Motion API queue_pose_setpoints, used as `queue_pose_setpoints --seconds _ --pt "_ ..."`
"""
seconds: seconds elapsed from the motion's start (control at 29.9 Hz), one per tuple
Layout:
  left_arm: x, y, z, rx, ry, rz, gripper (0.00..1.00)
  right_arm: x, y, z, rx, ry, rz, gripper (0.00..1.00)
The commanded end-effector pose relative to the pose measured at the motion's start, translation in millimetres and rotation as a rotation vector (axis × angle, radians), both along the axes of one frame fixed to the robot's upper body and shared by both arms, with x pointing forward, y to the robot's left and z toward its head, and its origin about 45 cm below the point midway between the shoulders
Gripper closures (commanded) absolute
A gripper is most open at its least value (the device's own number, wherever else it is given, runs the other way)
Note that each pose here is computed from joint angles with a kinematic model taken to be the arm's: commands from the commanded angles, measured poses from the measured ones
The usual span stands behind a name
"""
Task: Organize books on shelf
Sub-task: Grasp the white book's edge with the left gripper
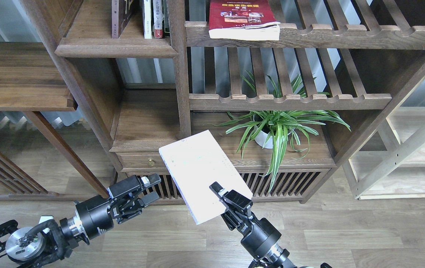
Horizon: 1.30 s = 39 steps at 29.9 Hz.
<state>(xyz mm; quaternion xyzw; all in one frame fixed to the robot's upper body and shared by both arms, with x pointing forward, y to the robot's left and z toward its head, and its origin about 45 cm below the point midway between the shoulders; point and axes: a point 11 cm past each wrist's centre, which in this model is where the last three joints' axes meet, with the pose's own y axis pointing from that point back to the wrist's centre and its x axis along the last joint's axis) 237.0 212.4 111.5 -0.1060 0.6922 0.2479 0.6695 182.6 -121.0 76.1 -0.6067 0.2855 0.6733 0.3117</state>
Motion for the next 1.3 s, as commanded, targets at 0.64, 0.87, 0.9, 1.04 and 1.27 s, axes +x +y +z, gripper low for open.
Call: queue_pose_setpoints --seconds 0.64,0.87,0.9,1.04,1.27 --pt "-1.4 -13.6 -4.7 -0.023 0.01 -0.009 0.07 -22.5 23.9 -3.1 -0.022 -0.003 0.113 0.97" --pt "-3.8 -32.7 -5.1 -0.054 0.008 -0.032 0.05 -21.4 24.2 -2.1 -0.022 -0.008 0.115 0.97" --pt "-2.4 -34.1 -5.1 -0.054 0.003 -0.03 0.05 -20.9 24.3 -1.9 -0.023 -0.009 0.116 0.97" --pt "-0.3 -40.2 -5.9 -0.06 -0.007 -0.03 0.08 -19.6 25.1 -0.6 -0.022 -0.015 0.118 0.97" --pt "3.4 -42.7 -5.7 -0.063 -0.012 -0.026 0.14 -19.1 25.1 -0.3 -0.022 -0.016 0.119 0.97"
